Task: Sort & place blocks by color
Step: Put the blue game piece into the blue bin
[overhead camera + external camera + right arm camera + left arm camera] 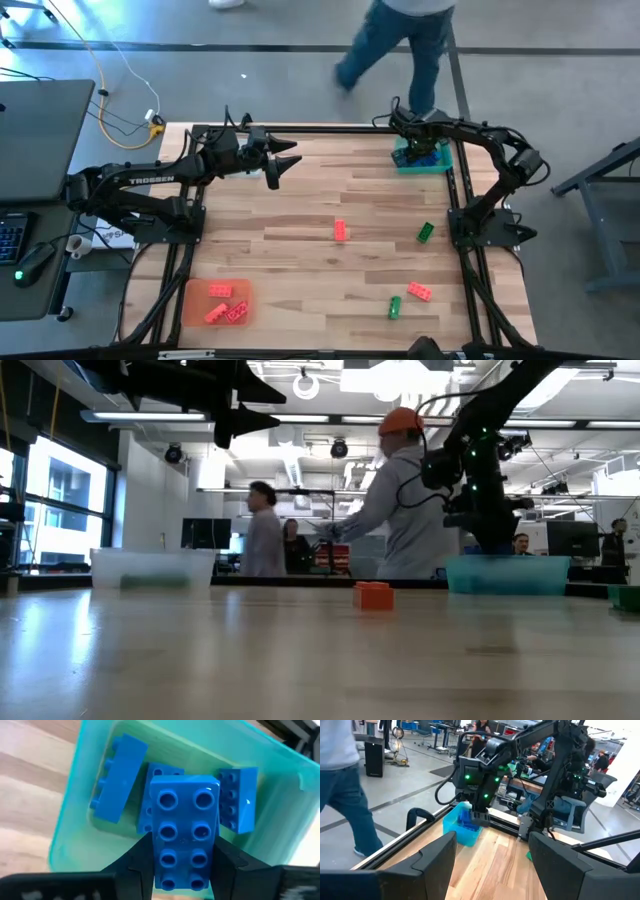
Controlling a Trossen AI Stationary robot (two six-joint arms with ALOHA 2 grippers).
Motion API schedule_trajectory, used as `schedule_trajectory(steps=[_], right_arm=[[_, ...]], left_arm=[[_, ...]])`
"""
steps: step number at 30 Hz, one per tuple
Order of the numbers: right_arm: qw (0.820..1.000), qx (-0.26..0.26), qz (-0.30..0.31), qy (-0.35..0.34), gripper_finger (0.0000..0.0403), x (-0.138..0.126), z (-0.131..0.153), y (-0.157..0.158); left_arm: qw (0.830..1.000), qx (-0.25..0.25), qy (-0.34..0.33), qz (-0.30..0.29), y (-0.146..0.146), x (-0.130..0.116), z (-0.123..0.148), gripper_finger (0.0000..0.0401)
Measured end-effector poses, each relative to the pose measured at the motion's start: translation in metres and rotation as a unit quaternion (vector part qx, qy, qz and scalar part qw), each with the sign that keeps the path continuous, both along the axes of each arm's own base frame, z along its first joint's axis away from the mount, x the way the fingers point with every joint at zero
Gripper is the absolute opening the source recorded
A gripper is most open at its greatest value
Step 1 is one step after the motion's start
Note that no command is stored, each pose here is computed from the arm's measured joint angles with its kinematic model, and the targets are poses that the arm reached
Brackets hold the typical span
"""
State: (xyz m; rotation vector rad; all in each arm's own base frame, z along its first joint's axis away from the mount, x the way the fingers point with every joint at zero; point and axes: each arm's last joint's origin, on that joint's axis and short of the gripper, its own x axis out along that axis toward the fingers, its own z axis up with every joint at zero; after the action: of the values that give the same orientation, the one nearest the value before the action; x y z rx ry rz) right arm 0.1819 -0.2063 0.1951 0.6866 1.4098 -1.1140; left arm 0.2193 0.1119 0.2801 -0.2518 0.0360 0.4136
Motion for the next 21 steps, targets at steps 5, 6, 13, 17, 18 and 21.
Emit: schedule_trajectory(steps=[5, 6, 13, 17, 18, 21], right_arm=[[0.999, -0.014, -0.017, -0.028, 0.0115, -0.004, -0.008, -0.007], [0.999, -0.016, -0.019, -0.032, 0.0115, -0.005, -0.009, -0.008], [0.999, -0.016, -0.024, -0.036, 0.0115, -0.007, -0.009, -0.011], [0.999, -0.017, -0.026, -0.037, 0.0127, -0.007, -0.009, -0.011], [0.999, -0.017, -0.026, -0.038, 0.0136, -0.007, -0.009, -0.011], [0.999, -0.017, -0.026, -0.038, 0.0162, -0.007, -0.009, -0.011]], left_arm=[[1.0, 0.0, 0.0, 0.004, 0.0, 0.0, 0.0, 0.0239], [1.0, 0.0, 0.0, 0.004, 0.0, 0.0, 0.0, 0.0239], [1.0, 0.0, 0.001, 0.011, 0.003, -0.002, 0.0, 0.0239], [1.0, 0.0, 0.001, 0.016, 0.005, -0.003, 0.0, 0.0239], [1.0, 0.0, 0.001, 0.016, 0.006, -0.003, 0.0, 0.0239], [1.0, 0.0, 0.001, 0.016, 0.006, -0.003, 0.0, 0.0239]])
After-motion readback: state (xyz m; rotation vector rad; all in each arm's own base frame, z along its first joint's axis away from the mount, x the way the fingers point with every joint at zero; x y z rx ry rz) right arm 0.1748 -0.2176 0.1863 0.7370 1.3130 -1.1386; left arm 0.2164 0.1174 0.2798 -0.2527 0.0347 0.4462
